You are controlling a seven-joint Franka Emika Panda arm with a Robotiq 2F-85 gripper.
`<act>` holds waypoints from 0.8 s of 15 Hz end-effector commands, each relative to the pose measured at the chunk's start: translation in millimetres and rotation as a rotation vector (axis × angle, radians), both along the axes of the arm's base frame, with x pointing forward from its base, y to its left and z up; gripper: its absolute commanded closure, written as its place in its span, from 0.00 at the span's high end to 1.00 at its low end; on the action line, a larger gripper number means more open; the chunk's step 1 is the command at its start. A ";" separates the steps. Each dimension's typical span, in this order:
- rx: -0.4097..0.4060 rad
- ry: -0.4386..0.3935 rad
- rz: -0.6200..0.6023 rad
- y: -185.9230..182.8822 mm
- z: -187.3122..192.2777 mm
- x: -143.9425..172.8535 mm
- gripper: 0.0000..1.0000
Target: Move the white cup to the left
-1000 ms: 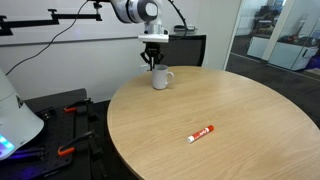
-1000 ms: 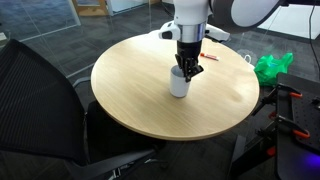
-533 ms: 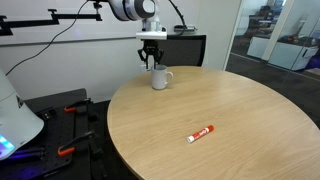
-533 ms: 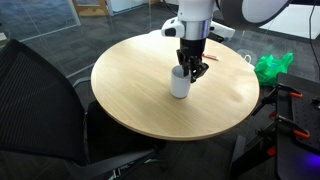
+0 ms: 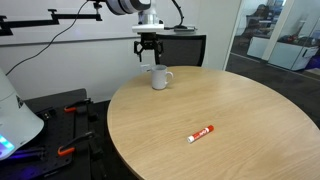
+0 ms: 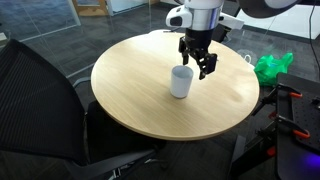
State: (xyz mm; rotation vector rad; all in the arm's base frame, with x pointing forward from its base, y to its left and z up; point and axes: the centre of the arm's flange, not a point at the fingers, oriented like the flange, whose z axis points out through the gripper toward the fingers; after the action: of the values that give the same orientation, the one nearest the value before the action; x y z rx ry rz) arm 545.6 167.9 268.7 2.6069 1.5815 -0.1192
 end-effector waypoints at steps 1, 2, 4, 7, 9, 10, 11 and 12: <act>-0.005 -0.067 -0.007 -5.3 32.0 -23.5 1.00; -0.005 -0.081 -0.009 -6.5 39.9 -25.9 1.00; -0.007 -0.119 -0.024 -9.8 56.1 -31.6 1.00; -0.007 -0.174 -0.040 -14.8 79.5 -38.2 1.00; -0.008 -0.201 -0.041 -18.3 91.8 -41.4 1.00; -0.008 -0.215 -0.042 -20.0 95.5 -42.9 1.00; -0.005 -0.227 -0.043 -21.5 100.4 -44.1 1.00; -0.004 -0.237 -0.045 -23.5 103.7 -45.0 1.00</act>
State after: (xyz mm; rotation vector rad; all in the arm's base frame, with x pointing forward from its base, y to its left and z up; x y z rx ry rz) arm 516.5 152.0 360.3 2.5658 1.4867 0.1120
